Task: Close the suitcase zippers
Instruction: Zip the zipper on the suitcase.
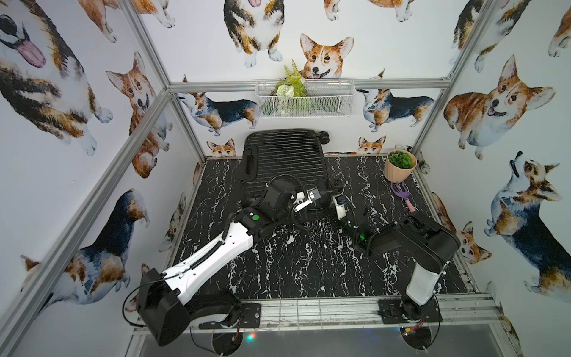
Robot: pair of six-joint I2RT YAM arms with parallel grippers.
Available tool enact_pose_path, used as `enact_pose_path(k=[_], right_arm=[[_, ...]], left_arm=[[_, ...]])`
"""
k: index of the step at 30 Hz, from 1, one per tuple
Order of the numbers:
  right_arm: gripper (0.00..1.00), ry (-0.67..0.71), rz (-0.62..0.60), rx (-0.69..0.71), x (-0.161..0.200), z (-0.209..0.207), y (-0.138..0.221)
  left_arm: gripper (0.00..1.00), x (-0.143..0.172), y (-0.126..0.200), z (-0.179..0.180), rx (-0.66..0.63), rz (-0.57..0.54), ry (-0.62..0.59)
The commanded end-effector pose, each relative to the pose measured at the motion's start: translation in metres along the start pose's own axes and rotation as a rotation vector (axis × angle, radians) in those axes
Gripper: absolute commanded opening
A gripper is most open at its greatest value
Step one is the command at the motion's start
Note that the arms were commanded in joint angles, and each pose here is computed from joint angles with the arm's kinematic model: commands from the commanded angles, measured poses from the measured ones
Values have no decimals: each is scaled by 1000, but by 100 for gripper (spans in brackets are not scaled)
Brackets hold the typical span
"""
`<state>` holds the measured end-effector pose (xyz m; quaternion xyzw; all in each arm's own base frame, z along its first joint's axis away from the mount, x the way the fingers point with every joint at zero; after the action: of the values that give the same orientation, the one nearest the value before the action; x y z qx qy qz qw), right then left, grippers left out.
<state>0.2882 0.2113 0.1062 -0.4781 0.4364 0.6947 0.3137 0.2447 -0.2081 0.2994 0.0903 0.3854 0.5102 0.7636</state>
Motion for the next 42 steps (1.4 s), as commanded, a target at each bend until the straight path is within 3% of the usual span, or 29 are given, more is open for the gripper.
enact_pose_path(k=[1, 7, 8, 24, 42], right_arm=[[33, -48, -47, -17, -15, 5, -3], [2, -39, -40, -39, -19, 8, -3], [0, -36, -34, -45, -18, 9, -2], [0, -13, 69, -263, -2, 22, 35], [0, 10, 120, -372, 7, 46, 55]], left_arm=[[87, -1, 1, 3, -14, -17, -4], [87, -1, 1, 2, -13, -18, -3], [87, -1, 1, 2, -14, -19, -4], [87, -1, -39, 8, -79, 65, -7], [79, 2, -70, 0, -87, 77, 35]])
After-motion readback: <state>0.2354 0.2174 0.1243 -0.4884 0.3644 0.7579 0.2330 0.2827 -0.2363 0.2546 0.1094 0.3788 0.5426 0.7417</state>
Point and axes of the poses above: each gripper's point midway between its finger pads, its own y axis back along the fingers, its own z axis along the line the jaws close on, x = y × z, the point moved 9 cm from there along y, back along the fingers, and after that the axes turned 10 degrees about -y, right-handed, at the moved point
